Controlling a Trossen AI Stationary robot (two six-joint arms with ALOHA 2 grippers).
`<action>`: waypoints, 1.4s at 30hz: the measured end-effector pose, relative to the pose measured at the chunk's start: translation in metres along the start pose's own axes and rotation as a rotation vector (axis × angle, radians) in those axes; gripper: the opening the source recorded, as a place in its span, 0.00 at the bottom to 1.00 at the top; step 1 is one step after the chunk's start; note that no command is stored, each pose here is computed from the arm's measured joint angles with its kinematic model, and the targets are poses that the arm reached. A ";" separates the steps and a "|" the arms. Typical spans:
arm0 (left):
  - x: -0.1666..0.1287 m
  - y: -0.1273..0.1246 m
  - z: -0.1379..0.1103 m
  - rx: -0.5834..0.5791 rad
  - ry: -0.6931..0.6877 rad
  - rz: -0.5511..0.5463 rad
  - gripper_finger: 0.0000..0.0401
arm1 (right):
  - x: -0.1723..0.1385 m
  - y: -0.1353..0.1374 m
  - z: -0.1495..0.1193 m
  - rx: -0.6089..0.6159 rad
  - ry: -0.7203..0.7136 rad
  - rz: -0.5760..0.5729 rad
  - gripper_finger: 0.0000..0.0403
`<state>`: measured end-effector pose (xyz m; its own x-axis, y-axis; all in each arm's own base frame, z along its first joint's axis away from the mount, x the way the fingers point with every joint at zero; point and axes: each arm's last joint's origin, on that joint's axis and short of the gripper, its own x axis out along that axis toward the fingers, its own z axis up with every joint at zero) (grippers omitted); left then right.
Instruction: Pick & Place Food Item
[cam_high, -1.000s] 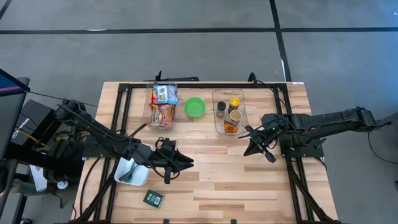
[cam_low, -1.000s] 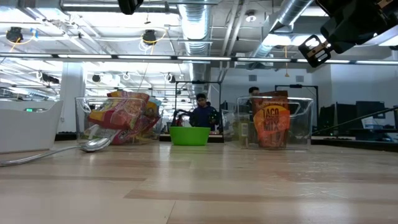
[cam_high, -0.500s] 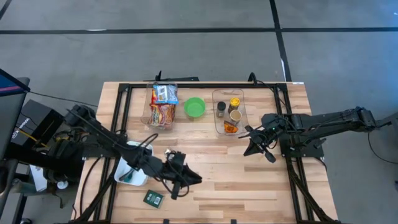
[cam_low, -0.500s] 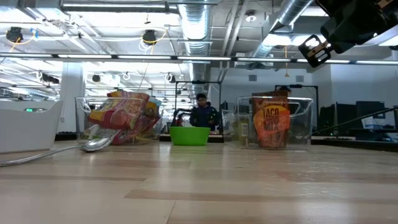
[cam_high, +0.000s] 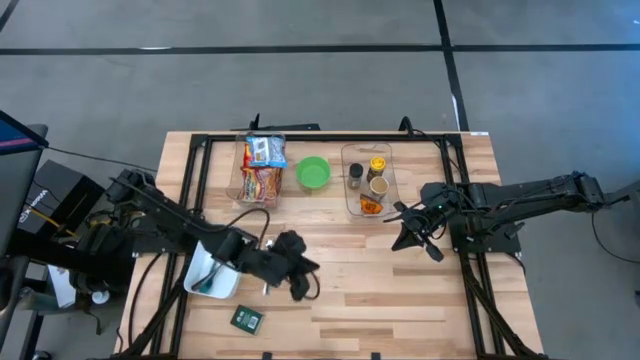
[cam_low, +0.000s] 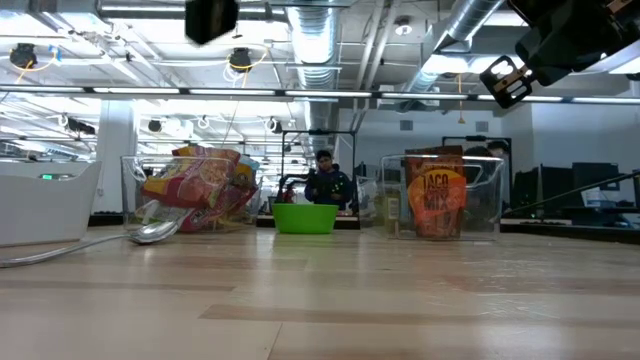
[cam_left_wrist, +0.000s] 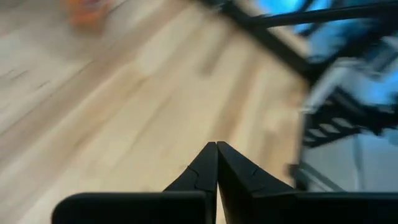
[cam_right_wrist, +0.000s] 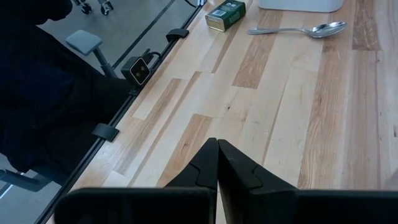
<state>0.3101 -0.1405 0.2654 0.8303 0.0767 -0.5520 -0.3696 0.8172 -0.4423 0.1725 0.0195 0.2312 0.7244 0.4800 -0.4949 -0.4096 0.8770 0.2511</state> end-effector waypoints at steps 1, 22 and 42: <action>0.002 0.006 0.000 -0.020 0.019 0.041 0.00 | 0.000 0.000 0.000 0.000 0.000 0.000 0.00; 0.002 0.073 -0.016 -0.347 0.383 0.601 0.00 | 0.000 0.000 0.000 0.001 0.001 0.000 0.00; 0.023 0.082 -0.041 -0.383 0.536 0.734 0.00 | 0.000 0.000 0.000 0.001 0.001 0.001 0.00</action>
<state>0.2822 -0.0951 0.1875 0.0769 0.1449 -0.9865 -0.9063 0.4226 -0.0086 0.1724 0.0197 0.2311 0.7235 0.4807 -0.4954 -0.4095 0.8767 0.2524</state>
